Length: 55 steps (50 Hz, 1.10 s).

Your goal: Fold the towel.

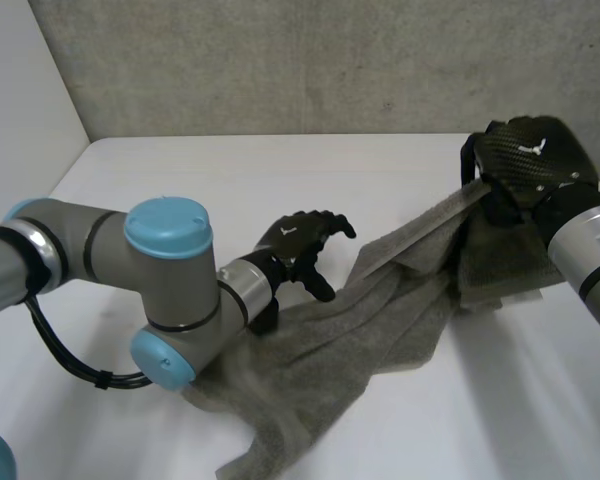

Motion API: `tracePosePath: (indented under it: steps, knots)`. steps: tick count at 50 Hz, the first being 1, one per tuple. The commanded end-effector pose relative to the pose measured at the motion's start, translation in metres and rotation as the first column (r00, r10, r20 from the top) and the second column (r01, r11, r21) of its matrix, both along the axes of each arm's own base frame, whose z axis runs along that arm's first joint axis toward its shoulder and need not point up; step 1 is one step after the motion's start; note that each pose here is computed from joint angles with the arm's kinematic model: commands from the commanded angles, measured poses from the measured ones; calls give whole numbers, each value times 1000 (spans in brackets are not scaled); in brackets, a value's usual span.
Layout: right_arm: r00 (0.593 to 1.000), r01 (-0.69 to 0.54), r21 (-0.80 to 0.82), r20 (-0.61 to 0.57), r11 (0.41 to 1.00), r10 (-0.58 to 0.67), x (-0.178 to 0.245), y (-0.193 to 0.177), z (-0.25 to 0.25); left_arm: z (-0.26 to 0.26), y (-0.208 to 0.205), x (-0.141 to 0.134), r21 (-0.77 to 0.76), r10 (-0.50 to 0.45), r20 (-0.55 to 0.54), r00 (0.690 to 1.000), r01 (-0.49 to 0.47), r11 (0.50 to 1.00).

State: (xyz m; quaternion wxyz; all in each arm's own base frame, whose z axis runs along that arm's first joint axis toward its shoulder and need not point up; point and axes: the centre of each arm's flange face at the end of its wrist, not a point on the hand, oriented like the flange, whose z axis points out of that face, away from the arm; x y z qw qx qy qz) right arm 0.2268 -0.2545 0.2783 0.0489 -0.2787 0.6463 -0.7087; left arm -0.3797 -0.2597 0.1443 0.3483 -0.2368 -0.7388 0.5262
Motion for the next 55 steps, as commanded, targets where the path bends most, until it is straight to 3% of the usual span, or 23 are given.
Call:
tracePosePath:
  steps: [1, 18, 32, 39, 41, 42, 44, 45, 46, 47, 49, 50, 52, 55]
  knots:
    - [1000, 5, -38, 11, 999, -5, -3, 6, 20, -9, 5, -6, 8, -17, 11, 1000, 17, 1000]
    - [999, 40, -76, 22, 996, -38, -14, -2, 34, -22, 19, -12, 80, -42, 16, 999, 40, 996]
    - [1000, -14, -96, 25, 995, 16, -11, -4, 40, -38, 16, -18, 96, -48, 26, 999, 45, 994]
    - [1000, -14, -87, 18, 996, 16, -8, -14, 35, -12, -1, -23, 2, -9, -8, 1000, 9, 1000]
    - [1000, -10, -76, 14, 997, 11, -7, -22, 31, 30, -28, -20, -138, 86, -51, 995, -92, 986]
    - [1000, -10, -76, 14, 997, 11, -7, -22, 31, 30, -28, -20, -139, 87, -51, 995, -93, 986]
    - [1000, -3, -99, 24, 995, 5, -4, -37, 35, 94, -62, -4, -335, 218, -116, 969, -245, 910]
    - [1000, -3, -99, 24, 995, 5, -4, -37, 35, 95, -62, -4, -336, 218, -116, 969, -245, 909]
    - [999, -1, -139, 44, 990, 7, -3, -44, 42, 126, -74, 4, -429, 265, -148, 953, -303, 851]
    - [998, 6, -207, 64, 978, 7, -3, -51, 52, 127, -74, 4, -430, 266, -148, 953, -304, 850]
    - [996, 8, -280, 91, 960, 19, 0, -55, 61, 192, -83, 14, -595, 305, -249, 919, -393, 701]
    - [996, 8, -281, 91, 960, 19, 0, -55, 62, 192, -83, 14, -595, 305, -249, 919, -394, 700]
    - [988, 29, -413, 151, 911, 37, 3, -62, 77, 229, -77, 19, -669, 310, -311, 898, -439, 599]
    - [982, 40, -449, 181, 893, 47, 3, -64, 79, 236, -72, 22, -676, 315, -322, 893, -450, 584]
